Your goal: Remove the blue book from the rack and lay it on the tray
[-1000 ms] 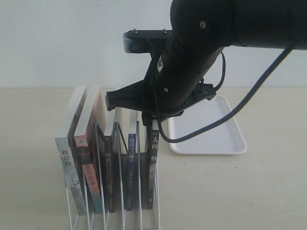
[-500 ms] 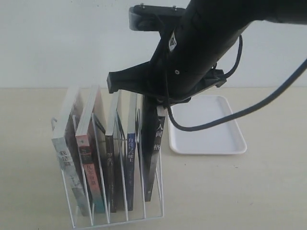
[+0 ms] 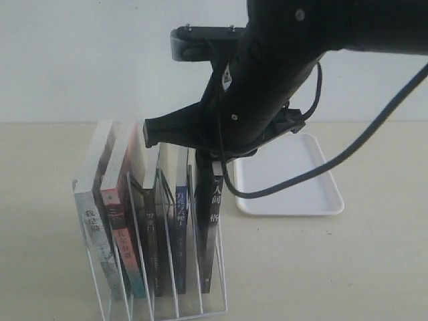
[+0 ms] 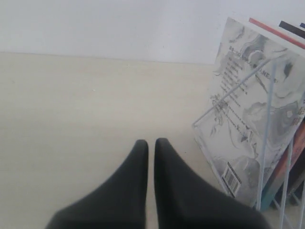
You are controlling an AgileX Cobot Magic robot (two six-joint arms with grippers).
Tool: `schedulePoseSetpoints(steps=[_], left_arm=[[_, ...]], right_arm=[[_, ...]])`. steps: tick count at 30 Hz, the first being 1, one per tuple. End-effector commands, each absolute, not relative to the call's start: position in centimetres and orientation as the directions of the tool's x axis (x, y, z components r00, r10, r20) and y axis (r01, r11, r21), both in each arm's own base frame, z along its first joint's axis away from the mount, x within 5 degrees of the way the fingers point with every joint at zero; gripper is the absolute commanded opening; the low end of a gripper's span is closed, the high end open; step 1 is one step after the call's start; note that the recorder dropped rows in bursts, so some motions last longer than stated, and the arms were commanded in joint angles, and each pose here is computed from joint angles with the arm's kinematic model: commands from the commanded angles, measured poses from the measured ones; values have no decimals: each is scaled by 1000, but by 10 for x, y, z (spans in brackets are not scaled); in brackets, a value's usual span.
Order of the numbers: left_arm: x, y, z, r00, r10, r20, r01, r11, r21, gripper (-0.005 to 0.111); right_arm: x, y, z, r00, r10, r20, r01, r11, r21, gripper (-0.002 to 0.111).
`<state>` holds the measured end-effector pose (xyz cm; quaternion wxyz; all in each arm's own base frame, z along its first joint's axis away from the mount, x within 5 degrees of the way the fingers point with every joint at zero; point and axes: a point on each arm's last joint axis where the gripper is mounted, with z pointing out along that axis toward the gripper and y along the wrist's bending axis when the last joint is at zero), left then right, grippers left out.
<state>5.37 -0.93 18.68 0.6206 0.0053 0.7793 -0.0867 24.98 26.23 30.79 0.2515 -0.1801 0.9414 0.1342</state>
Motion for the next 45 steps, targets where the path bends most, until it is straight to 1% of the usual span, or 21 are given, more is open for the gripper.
schedulePoseSetpoints(steps=[1, 4, 7, 12, 14, 15, 17, 19, 20, 21, 22, 27, 36, 38, 43, 45], left_arm=[[54, -9, 186, -228, -93, -969, 116, 986, -121, 4], [54, -9, 186, -228, -93, -969, 116, 986, -121, 4], [54, -9, 186, -228, -93, -969, 116, 986, -121, 4], [54, -9, 186, -228, -93, -969, 116, 986, -121, 4], [54, -9, 186, -228, -93, -969, 116, 986, -121, 4], [54, -9, 186, -228, -93, -969, 116, 986, -121, 4], [54, -9, 186, -228, -93, -969, 116, 986, -121, 4], [54, -9, 186, -228, -93, -969, 116, 986, -121, 4], [54, -9, 186, -228, -93, -969, 116, 986, -121, 4], [54, -9, 186, -228, -93, -969, 116, 986, -121, 4], [54, -9, 186, -228, -93, -969, 116, 986, -121, 4], [54, -9, 186, -228, -93, -969, 116, 986, -121, 4], [54, -9, 186, -228, -93, -969, 116, 986, -121, 4], [54, -9, 186, -228, -93, -969, 116, 986, -121, 4], [54, -9, 186, -228, -93, -969, 116, 986, -121, 4], [54, -9, 186, -228, -93, -969, 116, 986, -121, 4]], right_arm=[[253, 271, 311, -771, -251, -585, -420, 891, 171, 1], [253, 265, 307, -774, -293, -561, -416, 904, 101, 1], [254, 260, 305, -786, -299, -540, -388, 920, 56, 1], [253, 260, 305, -789, -295, -539, -386, 921, 60, 1], [254, 261, 306, -791, -283, -543, -378, 923, 69, 4], [254, 261, 306, -791, -277, -545, -375, 924, 74, 8], [254, 261, 306, -791, -271, -549, -372, 925, 80, 23], [254, 262, 306, -791, -266, -551, -369, 925, 84, 41], [254, 262, 306, -791, -263, -552, -368, 926, 86, 48], [254, 262, 306, -793, -261, -550, -366, 926, 89, 52], [254, 262, 306, -795, -255, -550, -361, 928, 92, 54], [252, 258, 308, -805, -255, -535, -352, 932, 84, 54], [234, 239, 336, -818, -234, -526, -331, 939, 97, 53], [233, 240, 333, -832, -234, -503, -324, 941, 97, 51], [237, 245, 320, -844, -257, -471, -327, 942, 73, 36], [236, 246, 320, -843, -270, -465, -341, 937, 74, 33]])
